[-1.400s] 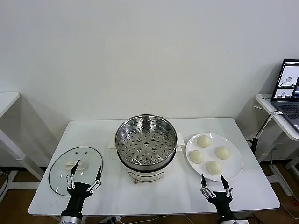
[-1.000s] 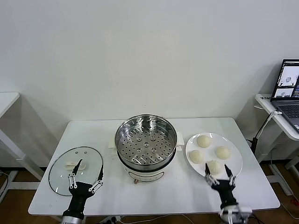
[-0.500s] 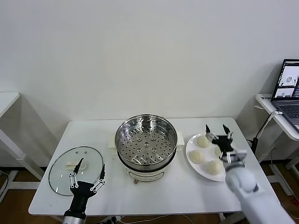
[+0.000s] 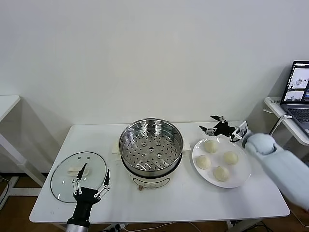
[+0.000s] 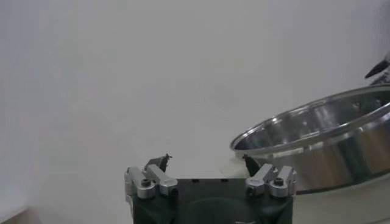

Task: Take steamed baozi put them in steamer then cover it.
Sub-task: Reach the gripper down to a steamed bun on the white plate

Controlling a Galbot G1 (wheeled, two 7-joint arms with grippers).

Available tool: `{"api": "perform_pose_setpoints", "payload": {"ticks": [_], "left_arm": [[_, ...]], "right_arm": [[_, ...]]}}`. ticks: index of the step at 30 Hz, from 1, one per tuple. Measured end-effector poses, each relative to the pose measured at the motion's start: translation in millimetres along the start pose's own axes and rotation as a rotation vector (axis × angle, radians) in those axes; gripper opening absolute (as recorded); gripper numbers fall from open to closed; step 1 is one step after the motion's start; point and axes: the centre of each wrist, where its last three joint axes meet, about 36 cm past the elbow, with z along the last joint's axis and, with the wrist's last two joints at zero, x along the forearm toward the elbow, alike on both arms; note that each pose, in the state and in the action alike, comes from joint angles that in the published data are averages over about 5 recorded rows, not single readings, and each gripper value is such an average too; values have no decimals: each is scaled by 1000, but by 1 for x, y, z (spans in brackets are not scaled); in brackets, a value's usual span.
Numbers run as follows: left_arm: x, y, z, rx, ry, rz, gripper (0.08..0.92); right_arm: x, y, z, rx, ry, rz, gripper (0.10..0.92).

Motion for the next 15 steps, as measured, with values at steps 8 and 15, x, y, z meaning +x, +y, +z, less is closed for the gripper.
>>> {"api": "perform_pose_setpoints", "payload": {"ticks": [8,15], "left_arm": [[4,2,0,-1,9,-8,823],[6,2,0,-2,14,-14,823]], "right_arm": [[-5,-36,-13,195,245,-192,823],[-27,-50,-20,278,383,-274,823]]}}
